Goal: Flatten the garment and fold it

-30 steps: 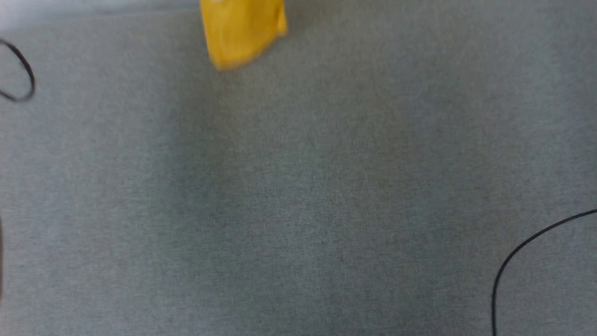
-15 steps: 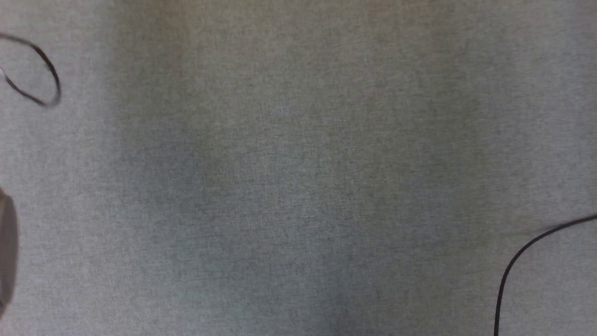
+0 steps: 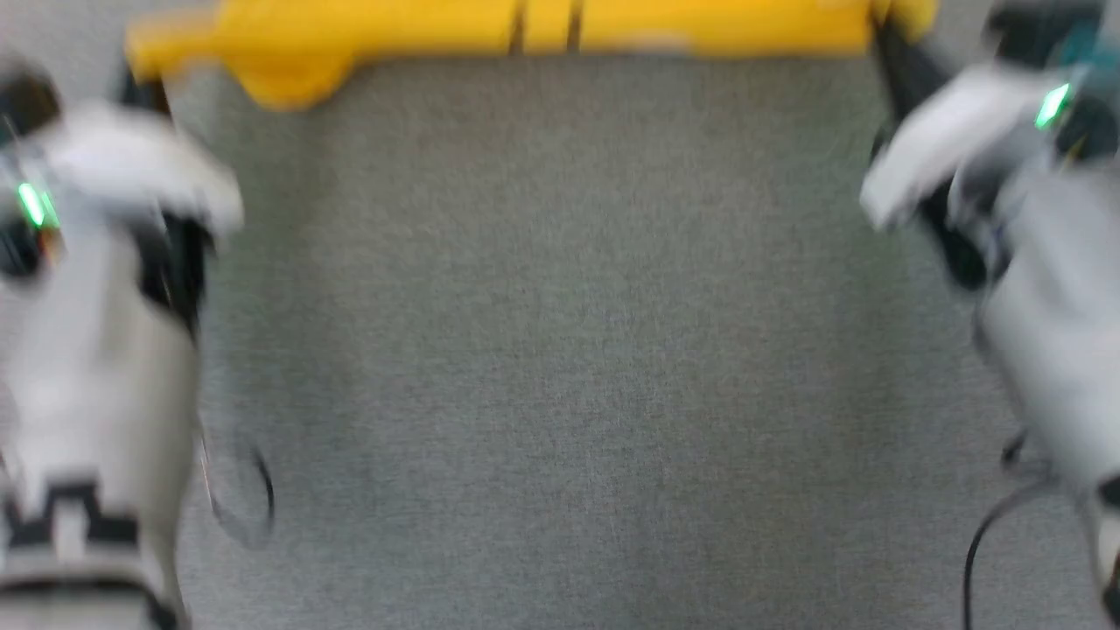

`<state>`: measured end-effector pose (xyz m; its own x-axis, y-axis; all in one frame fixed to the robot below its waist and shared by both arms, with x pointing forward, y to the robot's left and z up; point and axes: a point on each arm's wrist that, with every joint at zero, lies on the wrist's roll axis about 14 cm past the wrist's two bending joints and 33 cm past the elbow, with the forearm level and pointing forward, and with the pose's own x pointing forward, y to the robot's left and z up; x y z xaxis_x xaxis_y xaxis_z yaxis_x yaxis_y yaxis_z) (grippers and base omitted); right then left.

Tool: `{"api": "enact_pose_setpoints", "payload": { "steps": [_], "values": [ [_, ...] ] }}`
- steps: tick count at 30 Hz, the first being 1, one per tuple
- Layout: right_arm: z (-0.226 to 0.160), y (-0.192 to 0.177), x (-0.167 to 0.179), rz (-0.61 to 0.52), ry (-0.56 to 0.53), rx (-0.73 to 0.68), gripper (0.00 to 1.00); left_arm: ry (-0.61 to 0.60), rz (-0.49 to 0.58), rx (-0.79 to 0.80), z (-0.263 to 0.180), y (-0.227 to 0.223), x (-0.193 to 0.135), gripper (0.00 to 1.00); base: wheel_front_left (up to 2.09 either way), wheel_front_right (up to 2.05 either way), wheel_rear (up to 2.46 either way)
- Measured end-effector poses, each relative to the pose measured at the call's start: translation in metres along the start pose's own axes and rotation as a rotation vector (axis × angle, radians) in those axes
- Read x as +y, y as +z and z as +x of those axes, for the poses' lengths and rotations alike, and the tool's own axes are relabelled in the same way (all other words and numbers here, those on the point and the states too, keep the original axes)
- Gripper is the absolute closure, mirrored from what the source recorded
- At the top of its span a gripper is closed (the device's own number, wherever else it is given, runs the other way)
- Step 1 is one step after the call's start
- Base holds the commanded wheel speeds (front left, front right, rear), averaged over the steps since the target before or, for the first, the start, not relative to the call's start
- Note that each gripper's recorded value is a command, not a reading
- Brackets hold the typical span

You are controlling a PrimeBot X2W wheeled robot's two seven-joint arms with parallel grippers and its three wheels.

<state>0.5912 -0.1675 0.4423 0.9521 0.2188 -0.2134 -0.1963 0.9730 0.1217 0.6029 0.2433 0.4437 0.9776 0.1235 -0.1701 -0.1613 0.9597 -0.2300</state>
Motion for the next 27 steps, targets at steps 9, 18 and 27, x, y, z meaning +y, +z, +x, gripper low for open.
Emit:
{"api": "enact_pose_setpoints", "payload": {
  "steps": [9,18,27],
  "values": [
    [-0.105,-0.034,0.02,0.039,0.051,0.026,1.0,0.061,-0.009,0.065,-0.148,-0.049,0.041,1.0,0.0,0.0,0.0],
    [-0.191,-0.03,0.029,0.052,0.043,-0.081,1.0,0.112,-0.001,0.077,-0.255,-0.031,0.053,1.0,0.0,0.0,0.0],
    [-0.263,-0.058,0.045,0.106,-0.062,0.009,1.0,0.206,0.013,0.197,-0.324,-0.03,0.074,1.0,0.0,0.0,0.0]
  ]
}}
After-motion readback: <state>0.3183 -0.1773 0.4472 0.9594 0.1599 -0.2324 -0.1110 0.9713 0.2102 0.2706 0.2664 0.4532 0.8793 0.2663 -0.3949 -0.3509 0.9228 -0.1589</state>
